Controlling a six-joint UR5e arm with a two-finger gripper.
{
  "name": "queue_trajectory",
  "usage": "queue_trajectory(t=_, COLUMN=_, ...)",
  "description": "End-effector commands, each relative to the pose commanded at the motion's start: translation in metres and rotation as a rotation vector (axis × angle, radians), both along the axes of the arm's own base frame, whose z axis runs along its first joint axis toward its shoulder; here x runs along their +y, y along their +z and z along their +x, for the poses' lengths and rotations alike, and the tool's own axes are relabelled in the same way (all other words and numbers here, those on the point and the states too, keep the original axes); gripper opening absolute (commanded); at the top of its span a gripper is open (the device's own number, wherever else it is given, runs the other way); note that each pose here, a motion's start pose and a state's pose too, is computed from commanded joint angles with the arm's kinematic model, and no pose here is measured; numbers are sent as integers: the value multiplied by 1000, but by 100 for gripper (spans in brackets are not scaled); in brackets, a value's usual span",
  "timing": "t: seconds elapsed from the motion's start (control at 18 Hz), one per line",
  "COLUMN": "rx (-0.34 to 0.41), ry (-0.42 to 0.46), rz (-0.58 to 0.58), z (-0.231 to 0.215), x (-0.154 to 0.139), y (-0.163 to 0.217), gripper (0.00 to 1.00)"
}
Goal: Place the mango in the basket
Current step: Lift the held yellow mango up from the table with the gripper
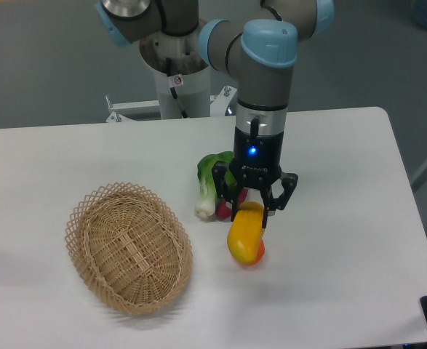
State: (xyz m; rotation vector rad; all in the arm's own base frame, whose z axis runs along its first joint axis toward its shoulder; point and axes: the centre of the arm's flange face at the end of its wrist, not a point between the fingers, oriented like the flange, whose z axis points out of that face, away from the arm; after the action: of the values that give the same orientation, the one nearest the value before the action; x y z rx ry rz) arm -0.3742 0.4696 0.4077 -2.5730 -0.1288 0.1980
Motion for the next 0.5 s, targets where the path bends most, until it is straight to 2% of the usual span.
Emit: queue_trajectory(t=0.5, rx=-11, ry=-15, rz=-6, z=24, x=3, y=-1, gripper=48)
